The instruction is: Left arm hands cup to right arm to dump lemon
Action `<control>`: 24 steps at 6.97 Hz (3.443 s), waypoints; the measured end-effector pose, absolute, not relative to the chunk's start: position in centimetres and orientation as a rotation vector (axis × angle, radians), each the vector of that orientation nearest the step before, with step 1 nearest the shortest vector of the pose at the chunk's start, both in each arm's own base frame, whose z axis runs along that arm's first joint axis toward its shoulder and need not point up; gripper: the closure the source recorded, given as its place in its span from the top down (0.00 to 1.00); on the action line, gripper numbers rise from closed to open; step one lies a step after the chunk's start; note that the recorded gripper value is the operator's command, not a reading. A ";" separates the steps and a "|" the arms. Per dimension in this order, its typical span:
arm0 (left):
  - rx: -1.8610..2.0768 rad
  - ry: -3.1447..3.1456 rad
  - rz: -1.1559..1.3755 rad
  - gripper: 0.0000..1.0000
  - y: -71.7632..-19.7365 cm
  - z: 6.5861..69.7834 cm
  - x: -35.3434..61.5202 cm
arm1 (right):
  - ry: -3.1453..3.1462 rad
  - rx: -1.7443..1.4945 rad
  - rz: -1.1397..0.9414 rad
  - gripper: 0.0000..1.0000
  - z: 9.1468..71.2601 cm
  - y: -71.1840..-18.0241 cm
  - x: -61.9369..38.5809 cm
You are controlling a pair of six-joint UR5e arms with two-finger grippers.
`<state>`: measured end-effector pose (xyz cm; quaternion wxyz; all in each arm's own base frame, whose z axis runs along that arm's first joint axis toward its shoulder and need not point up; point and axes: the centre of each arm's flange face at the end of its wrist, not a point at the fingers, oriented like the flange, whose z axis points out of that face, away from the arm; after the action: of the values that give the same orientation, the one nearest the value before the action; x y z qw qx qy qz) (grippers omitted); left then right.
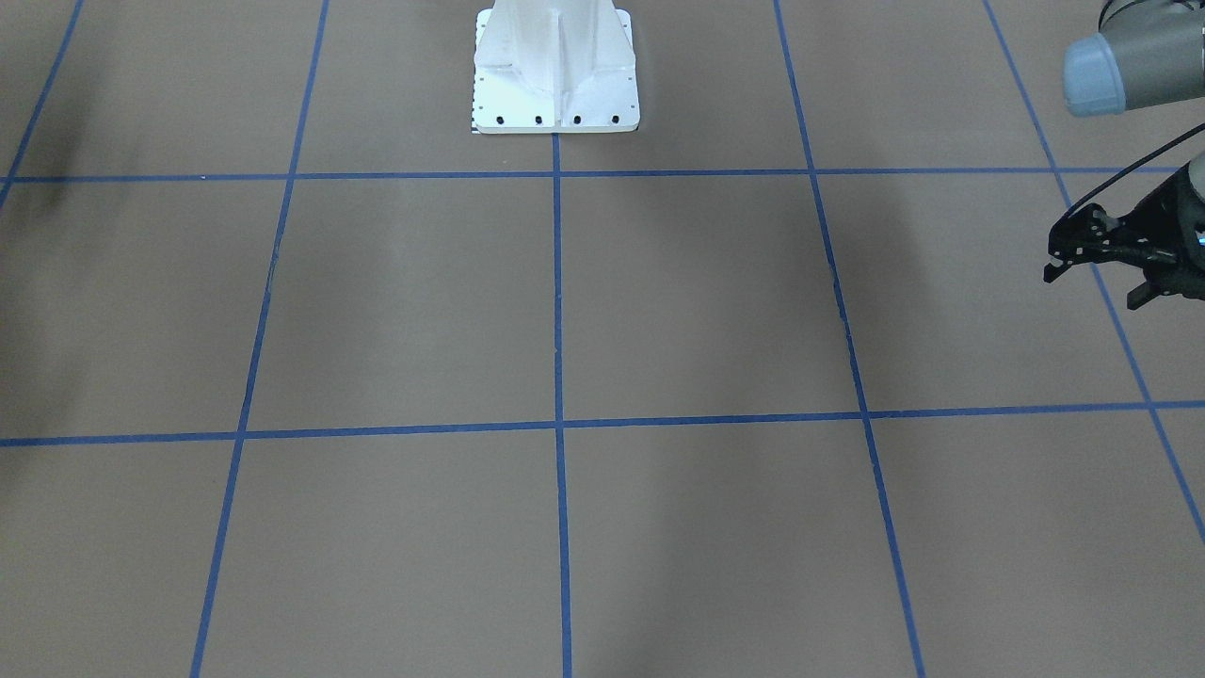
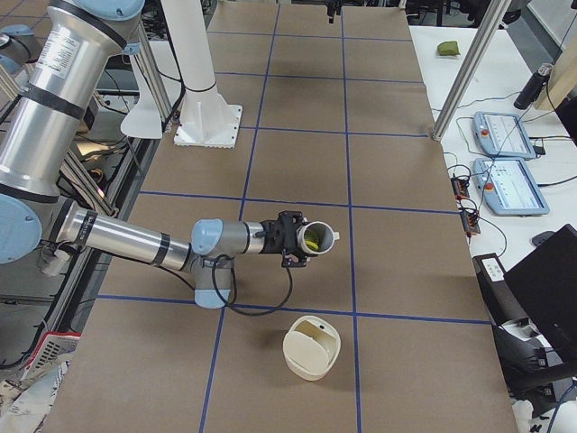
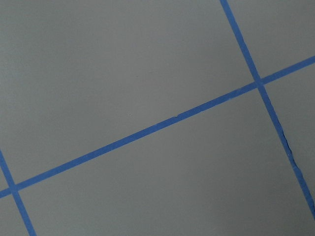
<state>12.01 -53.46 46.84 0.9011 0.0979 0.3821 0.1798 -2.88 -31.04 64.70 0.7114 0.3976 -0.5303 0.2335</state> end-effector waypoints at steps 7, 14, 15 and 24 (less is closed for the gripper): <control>0.226 0.796 0.379 1.00 -53.1 45.5 12.0 | -1.553 0.551 1.212 0.00 68.8 -31.2 2.1; 0.245 0.798 0.383 1.00 -52.8 44.5 11.9 | -2.017 0.354 1.640 0.00 70.4 -30.6 5.0; 0.245 0.799 0.383 1.00 -52.8 44.5 11.9 | -2.083 0.301 1.694 0.00 70.3 -30.4 5.3; 0.236 0.801 0.383 1.00 -52.8 44.7 12.0 | -2.234 0.318 1.741 0.06 69.2 -30.7 6.2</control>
<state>11.98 -52.85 44.71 0.8963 0.1141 0.3866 0.1848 6.24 -30.66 69.18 0.1454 0.1105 -0.7755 0.6044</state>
